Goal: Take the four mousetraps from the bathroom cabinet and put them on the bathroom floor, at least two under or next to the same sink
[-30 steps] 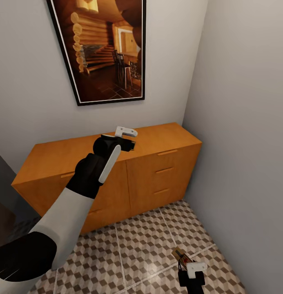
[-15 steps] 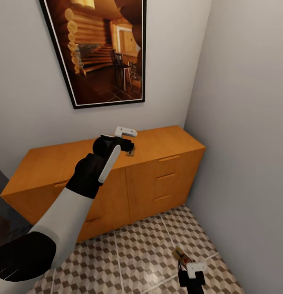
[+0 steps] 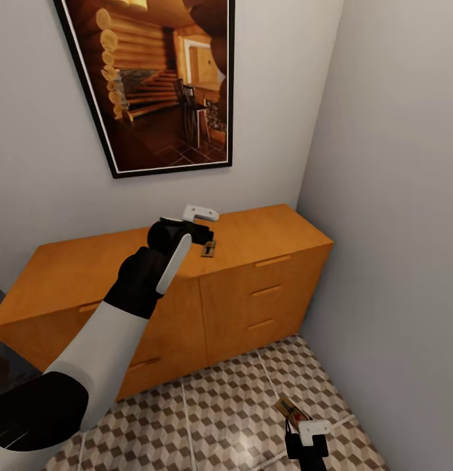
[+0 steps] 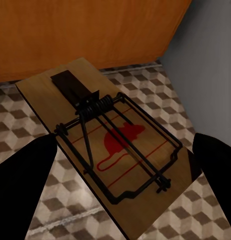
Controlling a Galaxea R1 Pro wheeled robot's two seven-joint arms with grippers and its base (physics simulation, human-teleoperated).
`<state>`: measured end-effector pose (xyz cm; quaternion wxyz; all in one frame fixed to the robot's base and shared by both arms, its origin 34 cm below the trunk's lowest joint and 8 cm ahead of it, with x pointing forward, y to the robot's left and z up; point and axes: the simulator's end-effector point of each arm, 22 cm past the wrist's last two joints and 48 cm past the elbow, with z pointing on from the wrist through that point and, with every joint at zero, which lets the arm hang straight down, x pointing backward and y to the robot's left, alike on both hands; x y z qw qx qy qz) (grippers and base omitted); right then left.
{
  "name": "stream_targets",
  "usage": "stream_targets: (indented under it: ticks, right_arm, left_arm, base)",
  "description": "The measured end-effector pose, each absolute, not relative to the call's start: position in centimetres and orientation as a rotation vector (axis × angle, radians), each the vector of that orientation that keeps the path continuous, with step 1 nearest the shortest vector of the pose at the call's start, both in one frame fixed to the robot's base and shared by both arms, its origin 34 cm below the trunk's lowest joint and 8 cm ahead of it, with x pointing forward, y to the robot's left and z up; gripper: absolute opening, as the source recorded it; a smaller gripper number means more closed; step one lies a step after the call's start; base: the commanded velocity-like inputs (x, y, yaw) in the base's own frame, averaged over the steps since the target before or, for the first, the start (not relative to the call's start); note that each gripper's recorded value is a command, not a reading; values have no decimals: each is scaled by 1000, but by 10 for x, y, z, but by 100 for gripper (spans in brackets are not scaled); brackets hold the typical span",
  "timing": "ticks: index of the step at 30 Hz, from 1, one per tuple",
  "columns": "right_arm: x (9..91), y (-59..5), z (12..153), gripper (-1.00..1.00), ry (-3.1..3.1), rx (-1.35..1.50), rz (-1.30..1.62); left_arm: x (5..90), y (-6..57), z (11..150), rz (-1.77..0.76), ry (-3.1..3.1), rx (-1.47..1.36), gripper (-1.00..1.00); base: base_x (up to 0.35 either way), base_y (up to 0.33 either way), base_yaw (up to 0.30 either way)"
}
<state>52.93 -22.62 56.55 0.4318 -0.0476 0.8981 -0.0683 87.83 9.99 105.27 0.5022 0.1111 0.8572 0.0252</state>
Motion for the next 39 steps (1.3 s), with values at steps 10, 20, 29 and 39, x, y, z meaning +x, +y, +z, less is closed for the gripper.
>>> stream_targets:
  ticks: [10, 20, 29, 39]
  right_arm:
    - [529, -226, 565, -100, 2239, -119, -169]
    - [529, -226, 565, -100, 2239, -119, -169]
    - [529, -226, 565, -100, 2239, -119, -169]
    - [529, -226, 565, -100, 2239, -119, -169]
  left_arm:
    - [874, 78, 1033, -59, 2111, 344, 100]
    - [874, 80, 1024, -56, 2130, 345, 100]
    - [875, 84, 1023, -51, 2133, 342, 100]
    - [875, 84, 1022, -55, 2133, 340, 100]
  base:
    - [1, 0, 0]
    - [0, 0, 0]
    - [6, 0, 0]
    - [43, 0, 0]
